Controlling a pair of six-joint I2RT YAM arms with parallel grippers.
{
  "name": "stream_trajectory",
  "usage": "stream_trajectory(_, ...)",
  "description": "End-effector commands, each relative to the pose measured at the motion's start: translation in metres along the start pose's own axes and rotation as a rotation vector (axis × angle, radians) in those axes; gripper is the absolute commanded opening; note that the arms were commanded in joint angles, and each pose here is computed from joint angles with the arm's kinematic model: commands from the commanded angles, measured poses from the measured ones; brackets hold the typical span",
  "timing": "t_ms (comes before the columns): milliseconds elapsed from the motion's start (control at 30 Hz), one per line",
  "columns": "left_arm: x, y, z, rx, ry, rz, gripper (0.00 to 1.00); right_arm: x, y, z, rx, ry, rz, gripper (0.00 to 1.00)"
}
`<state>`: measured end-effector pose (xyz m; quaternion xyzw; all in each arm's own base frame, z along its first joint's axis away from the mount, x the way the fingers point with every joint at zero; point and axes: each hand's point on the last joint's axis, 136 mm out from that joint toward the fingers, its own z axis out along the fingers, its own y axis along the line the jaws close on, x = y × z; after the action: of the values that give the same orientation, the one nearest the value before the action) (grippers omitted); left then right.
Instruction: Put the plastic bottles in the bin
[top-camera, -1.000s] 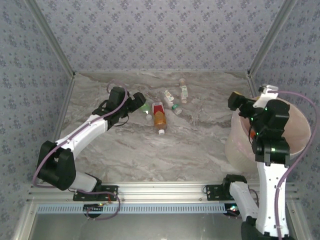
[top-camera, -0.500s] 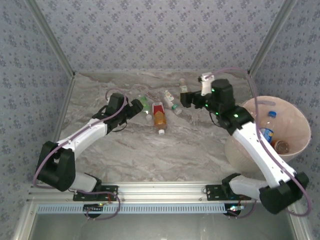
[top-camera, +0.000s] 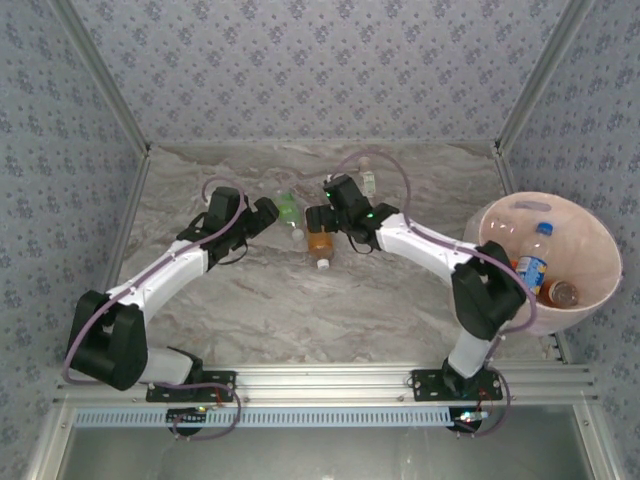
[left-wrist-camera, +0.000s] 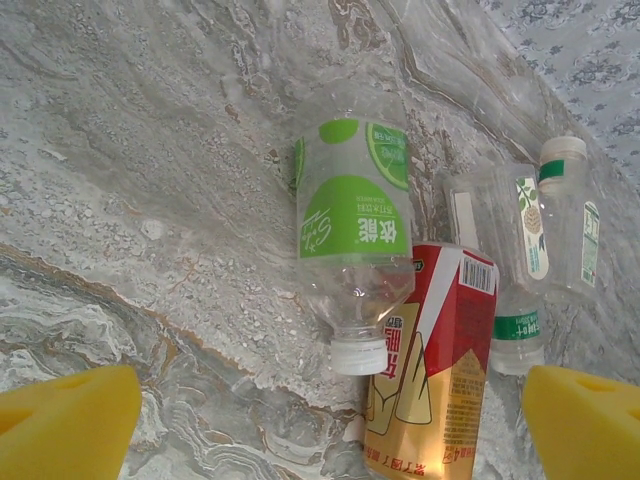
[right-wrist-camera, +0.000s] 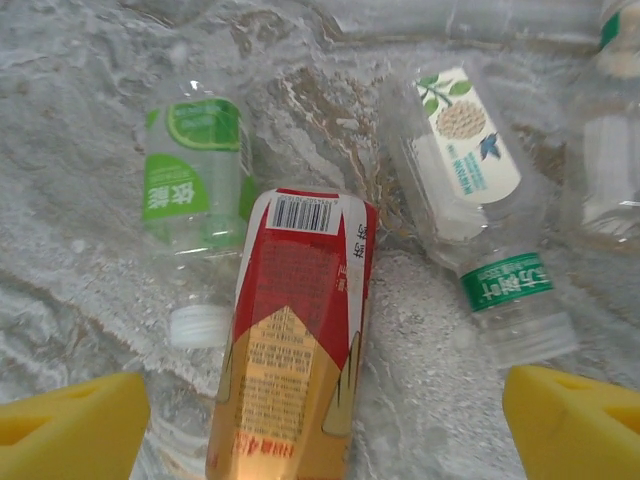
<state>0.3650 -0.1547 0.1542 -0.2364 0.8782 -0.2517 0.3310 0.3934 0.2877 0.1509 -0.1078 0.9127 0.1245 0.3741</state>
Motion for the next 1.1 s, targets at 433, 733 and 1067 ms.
stream_trajectory(433, 0.0, 0.012, -0.01, -0.03, 0.017, 0.005, 0.98, 0.035, 0.001, 0.065, 0.118, 0.124, 0.029, 0.86)
stream_trajectory(733, 0.003, 0.011, -0.006, -0.03, 0.035, 0.023, 0.98, 0.051, 0.0, 0.068, 0.123, 0.167, 0.041, 0.87)
stream_trajectory(1067, 0.004, 0.009, -0.004, -0.027, 0.049, 0.023, 0.98, 0.059, -0.003, 0.084, 0.152, 0.199, 0.043, 0.9)
